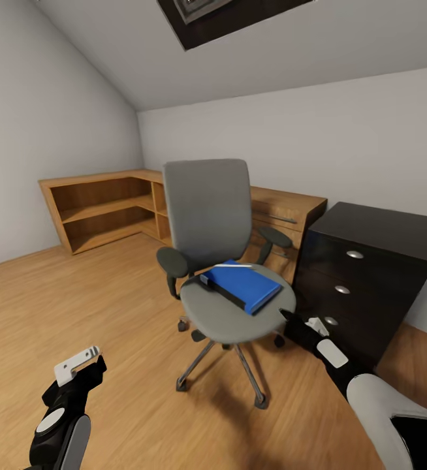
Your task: In the bedroom, organize the workspace by keeping the computer under the desk, ensuring the monitor is on the desk, placing the keyboard on the desk next to the monitor, placing the mouse on the desk next to the keyboard, moving the folder from the swivel chair onto the desk next to the mouse, stacking the notebook on top of the folder with the pen on top of the notebook, and positioning the swivel chair next to the desk.
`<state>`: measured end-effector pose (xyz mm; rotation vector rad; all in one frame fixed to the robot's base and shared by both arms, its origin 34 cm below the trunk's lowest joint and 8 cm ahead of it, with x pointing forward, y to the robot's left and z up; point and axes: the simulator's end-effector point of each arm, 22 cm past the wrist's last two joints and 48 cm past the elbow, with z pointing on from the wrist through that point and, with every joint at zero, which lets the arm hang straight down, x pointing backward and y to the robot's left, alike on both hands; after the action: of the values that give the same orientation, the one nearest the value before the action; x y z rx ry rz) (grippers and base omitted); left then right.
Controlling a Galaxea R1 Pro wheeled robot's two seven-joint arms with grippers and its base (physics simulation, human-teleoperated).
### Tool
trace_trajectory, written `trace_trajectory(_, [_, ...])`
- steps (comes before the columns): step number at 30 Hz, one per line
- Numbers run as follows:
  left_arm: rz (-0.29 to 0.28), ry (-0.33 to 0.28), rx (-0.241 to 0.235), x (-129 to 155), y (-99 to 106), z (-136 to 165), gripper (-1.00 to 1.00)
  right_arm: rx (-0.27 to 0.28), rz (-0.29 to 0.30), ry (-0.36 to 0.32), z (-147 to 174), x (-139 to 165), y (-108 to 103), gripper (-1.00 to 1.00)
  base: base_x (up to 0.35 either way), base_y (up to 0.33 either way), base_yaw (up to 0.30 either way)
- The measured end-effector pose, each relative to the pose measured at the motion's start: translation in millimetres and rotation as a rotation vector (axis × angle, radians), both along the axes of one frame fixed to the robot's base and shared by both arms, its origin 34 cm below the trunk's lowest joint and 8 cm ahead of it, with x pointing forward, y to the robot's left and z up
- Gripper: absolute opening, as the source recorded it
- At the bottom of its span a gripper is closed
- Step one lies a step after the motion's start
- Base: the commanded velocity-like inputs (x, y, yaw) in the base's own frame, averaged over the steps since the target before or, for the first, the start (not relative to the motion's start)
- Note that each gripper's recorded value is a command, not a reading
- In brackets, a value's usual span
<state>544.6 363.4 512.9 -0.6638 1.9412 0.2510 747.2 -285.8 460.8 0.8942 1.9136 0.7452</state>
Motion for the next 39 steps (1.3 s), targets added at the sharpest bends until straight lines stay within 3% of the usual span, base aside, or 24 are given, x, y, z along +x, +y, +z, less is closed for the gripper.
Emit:
trace_trajectory(11, [0.000,0.000,0.000,-0.1,0.0,0.2,1.00,-0.002,0.002,-0.004,1.5,0.7,0.9,1.00,-0.260,0.000,0.000])
trace_trajectory(25, [0.000,0.002,0.000,-0.2,0.1,-0.7,1.00,0.004,0.011,0.006,-3.0,-1.1,8.2,1.00,-0.011,0.000,0.129])
trace_trajectory(33, [0.000,0.006,0.000,-0.2,0.0,-2.5,1.00,0.028,0.027,0.010,-6.2,-1.2,29.5,1.00,0.000,0.000,0.173])
trace_trajectory(39, [0.000,0.005,0.000,-0.2,0.0,-2.3,1.00,0.039,0.028,0.007,-4.8,-0.5,33.1,1.00,0.065,0.000,0.028])
